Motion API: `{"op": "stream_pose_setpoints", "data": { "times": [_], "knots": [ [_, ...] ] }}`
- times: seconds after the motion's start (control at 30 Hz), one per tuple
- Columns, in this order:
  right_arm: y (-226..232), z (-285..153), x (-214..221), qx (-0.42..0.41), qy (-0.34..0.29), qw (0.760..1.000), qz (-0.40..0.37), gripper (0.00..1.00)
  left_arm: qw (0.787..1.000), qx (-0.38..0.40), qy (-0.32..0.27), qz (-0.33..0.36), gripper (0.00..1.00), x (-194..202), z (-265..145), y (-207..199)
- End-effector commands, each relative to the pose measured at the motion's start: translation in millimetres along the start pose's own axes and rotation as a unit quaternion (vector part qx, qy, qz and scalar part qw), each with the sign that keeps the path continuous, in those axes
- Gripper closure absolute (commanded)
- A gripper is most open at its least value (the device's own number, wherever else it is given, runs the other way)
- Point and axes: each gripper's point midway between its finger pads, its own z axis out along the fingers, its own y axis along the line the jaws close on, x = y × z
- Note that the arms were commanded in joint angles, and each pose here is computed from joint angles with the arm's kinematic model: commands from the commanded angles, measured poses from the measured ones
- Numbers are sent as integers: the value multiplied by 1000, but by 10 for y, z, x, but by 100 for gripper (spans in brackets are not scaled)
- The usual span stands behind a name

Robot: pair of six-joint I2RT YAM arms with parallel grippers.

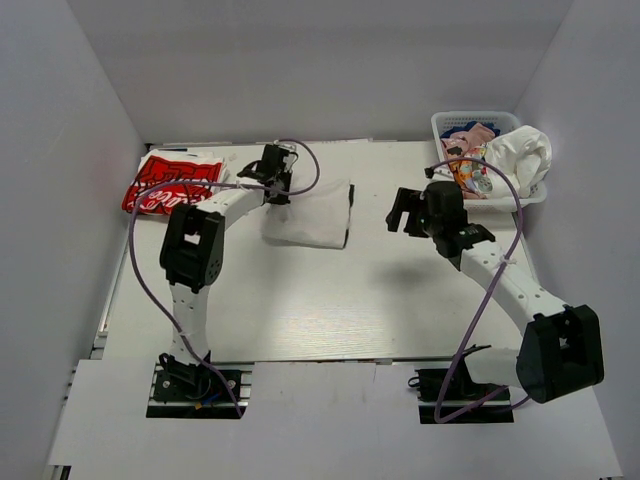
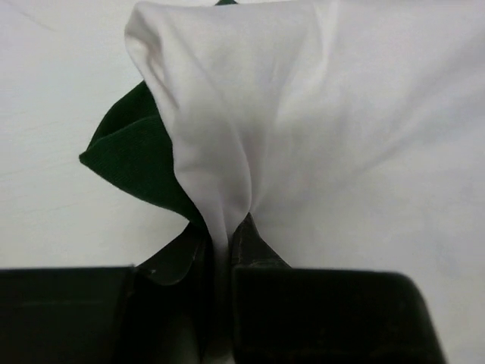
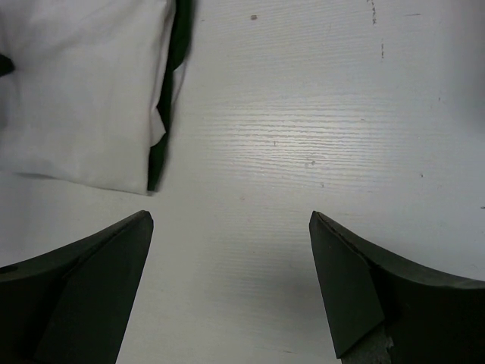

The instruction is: Fold and stack the t-shirts

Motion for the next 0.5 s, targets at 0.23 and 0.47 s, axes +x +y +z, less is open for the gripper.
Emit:
{"op": "stream_pose_setpoints", "data": {
  "times": [0.23,0.47],
  "knots": [
    [-109,-87,-136,25,-39,999,-13,10,973,-157,-140,93,100,-885,-1368,989],
    [-84,-129,-152,20,-41,999,-14,10,963,-207,-138,104,100,-998,-1635,1567]
  ]
}}
